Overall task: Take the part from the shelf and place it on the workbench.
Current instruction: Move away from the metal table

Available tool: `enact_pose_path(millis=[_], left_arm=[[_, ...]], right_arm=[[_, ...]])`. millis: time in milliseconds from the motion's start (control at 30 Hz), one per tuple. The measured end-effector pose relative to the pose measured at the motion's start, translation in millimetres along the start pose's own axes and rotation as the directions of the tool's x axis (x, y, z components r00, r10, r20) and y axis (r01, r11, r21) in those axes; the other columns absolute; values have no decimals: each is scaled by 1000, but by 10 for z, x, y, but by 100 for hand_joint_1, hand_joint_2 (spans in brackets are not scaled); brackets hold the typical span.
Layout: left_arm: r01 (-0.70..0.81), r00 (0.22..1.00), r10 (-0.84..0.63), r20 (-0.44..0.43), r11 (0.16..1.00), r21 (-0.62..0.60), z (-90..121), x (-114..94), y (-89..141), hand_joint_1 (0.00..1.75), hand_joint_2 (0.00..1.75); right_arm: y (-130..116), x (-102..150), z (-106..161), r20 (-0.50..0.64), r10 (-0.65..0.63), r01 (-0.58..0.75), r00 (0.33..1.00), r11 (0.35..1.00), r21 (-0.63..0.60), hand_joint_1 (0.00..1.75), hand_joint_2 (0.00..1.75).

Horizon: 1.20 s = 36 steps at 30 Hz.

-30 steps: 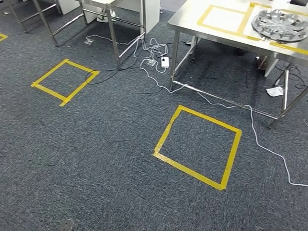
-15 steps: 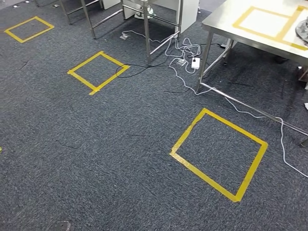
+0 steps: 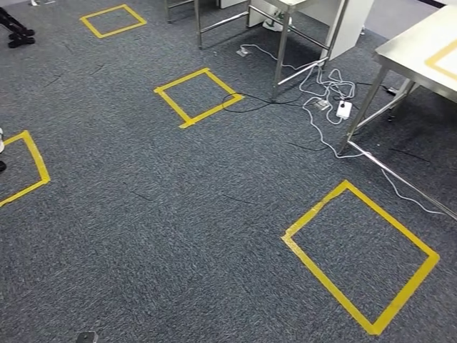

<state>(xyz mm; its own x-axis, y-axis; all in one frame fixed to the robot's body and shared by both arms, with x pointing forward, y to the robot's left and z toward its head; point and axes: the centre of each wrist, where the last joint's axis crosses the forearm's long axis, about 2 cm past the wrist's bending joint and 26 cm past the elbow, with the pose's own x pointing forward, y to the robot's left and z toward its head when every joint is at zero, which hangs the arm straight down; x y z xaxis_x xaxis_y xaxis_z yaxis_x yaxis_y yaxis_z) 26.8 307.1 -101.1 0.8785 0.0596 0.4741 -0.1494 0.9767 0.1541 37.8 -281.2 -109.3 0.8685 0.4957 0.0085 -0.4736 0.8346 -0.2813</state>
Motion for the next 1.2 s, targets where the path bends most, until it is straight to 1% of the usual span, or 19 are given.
enact_pose_path(millis=[133, 233, 333, 400, 500, 700, 933, 1200], left_arm=[[1, 998, -2, 68, 1000, 18, -6, 47, 59, 0, 0], [6, 995, -9, 98, 1000, 30, -21, 62, 105, 0, 0], [4, 993, -7, 120, 999, 32, -46, 82, 108, 0, 0], [3, 995, -5, 104, 1000, 23, -63, 92, 79, 0, 0], [5, 998, -6, 70, 1000, 15, -57, 42, 48, 0, 0], [12, 998, -11, 61, 1000, -24, -72, 28, 8, 0, 0], [52, 998, -50, 36, 996, -66, -75, -32, 25, 0, 0], [45, 999, -46, -16, 995, -87, -67, -101, 67, 0, 0]], right_arm=[[-4, 64, 4, 70, 5, -4, 998, 1000, -24, 0, 0], [-21, 119, 5, 85, 6, -3, 996, 999, -32, 0, 0], [-33, 120, 2, 83, 7, -4, 997, 999, -36, 0, 0], [-35, 103, -1, 66, 8, -6, 998, 999, -31, 0, 0], [-23, 81, -1, 50, 9, -8, 999, 1000, -18, 0, 0], [-38, 60, -4, 64, 11, -9, 998, 1000, -22, 0, 0], [-41, 16, -6, 64, 13, -11, 998, 1000, -29, 0, 0], [-41, 4, -7, 40, 20, -19, 999, 999, -32, 0, 0]])
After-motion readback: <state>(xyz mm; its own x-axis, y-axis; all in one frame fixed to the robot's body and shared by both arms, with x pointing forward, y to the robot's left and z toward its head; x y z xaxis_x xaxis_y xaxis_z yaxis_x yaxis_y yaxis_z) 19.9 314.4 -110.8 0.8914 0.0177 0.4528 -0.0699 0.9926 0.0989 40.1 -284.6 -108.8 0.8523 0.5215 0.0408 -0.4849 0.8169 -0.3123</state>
